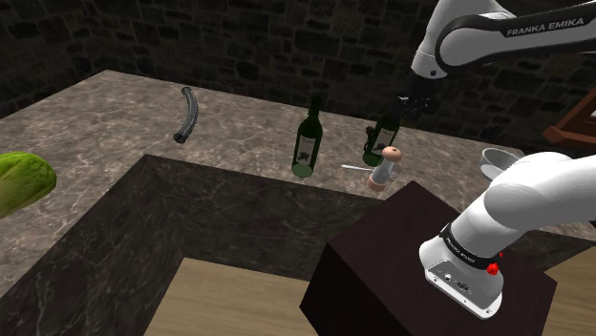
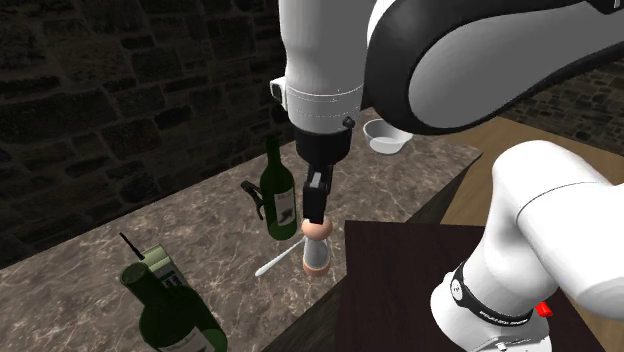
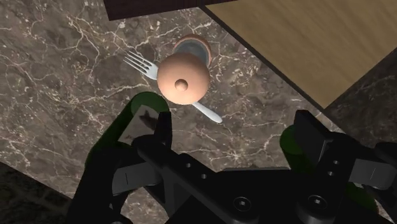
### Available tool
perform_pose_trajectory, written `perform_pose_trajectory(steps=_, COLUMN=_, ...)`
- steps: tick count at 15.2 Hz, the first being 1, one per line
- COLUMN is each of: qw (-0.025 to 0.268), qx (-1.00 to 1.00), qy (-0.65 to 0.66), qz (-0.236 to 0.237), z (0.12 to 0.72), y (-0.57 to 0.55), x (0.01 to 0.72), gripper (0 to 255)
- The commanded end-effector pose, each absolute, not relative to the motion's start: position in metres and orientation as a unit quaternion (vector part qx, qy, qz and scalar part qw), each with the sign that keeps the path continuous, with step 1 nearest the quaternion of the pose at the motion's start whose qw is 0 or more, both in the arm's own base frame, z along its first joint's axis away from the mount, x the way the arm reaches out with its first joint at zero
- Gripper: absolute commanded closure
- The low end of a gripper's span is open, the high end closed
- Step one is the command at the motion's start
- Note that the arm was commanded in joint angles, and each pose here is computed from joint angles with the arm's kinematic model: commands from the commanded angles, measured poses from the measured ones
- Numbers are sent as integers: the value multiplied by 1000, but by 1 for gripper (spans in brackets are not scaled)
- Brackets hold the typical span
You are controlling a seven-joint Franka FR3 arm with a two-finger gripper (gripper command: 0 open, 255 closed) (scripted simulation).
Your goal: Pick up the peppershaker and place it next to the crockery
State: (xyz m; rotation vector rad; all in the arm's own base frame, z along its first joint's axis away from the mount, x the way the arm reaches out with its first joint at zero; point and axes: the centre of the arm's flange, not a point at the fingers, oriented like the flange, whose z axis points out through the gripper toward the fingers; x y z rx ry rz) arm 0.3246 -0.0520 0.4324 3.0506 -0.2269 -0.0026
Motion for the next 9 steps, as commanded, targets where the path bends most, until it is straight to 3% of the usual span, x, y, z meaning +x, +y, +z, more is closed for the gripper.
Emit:
perform_pose_trajectory(steps=1, qw=49, qx=996, qy=-79, qz=-2, z=407, y=-60, x=322, gripper=0)
perform_pose_trajectory(steps=9, qw=73, qx=993, qy=-96, qz=-10, z=322, y=-87, x=320, gripper=0)
